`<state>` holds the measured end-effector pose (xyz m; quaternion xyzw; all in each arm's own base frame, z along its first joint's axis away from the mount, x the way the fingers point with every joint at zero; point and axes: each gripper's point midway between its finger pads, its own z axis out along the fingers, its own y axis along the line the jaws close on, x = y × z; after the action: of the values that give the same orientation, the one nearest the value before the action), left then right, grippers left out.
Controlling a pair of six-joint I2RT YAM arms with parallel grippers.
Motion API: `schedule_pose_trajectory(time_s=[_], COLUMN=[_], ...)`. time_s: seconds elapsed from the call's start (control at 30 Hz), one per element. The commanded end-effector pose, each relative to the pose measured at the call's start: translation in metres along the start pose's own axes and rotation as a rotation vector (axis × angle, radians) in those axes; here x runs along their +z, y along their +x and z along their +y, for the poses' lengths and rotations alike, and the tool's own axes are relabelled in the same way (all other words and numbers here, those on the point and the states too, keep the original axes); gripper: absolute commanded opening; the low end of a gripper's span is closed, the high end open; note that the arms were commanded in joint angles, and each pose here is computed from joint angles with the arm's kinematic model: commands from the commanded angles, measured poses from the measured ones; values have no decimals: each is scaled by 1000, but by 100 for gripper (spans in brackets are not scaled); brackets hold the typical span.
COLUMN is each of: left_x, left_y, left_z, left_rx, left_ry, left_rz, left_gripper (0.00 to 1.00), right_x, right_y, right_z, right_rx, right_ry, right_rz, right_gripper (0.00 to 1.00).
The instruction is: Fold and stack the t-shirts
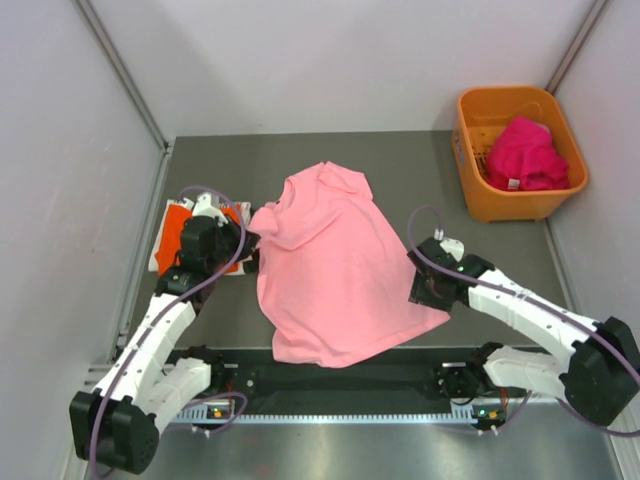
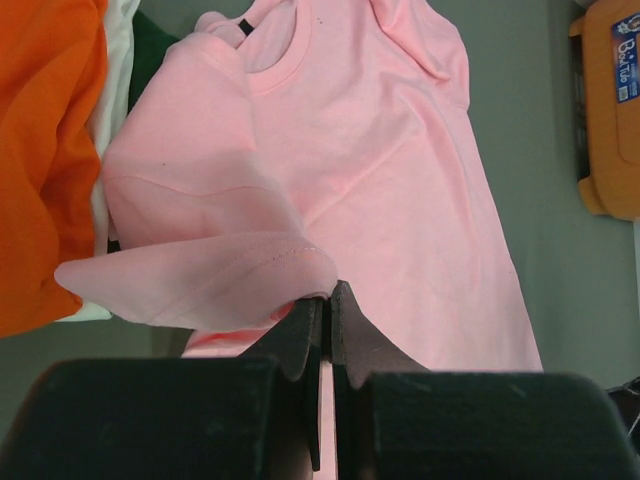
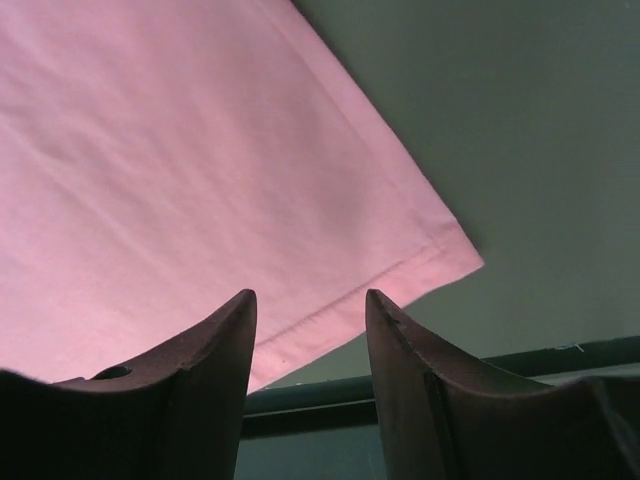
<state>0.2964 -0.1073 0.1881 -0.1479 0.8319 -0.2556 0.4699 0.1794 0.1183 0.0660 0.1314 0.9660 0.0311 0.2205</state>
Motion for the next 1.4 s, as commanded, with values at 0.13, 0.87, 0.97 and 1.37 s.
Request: schedule_pose_trajectory(time_s=[0.13, 0.87, 0.97, 1.37], left_x=[4, 7, 9, 19], left_y=[-18, -10, -7, 63], left_z=[-8, -7, -4, 5], left_rx=[10, 5, 4, -151], left_ry=[40, 53, 43, 121], left_rz=[-82, -57, -49, 110], left_gripper=[0, 0, 0, 0], right_x=[15, 68, 80, 102], right_y=[13, -29, -81, -357], right_z=[-29, -10, -14, 68], right_rx=[100, 123, 151, 196], right_ry=[148, 72, 76, 13], right_rz=[-31, 35, 11, -225], right_gripper=[49, 0, 0, 0])
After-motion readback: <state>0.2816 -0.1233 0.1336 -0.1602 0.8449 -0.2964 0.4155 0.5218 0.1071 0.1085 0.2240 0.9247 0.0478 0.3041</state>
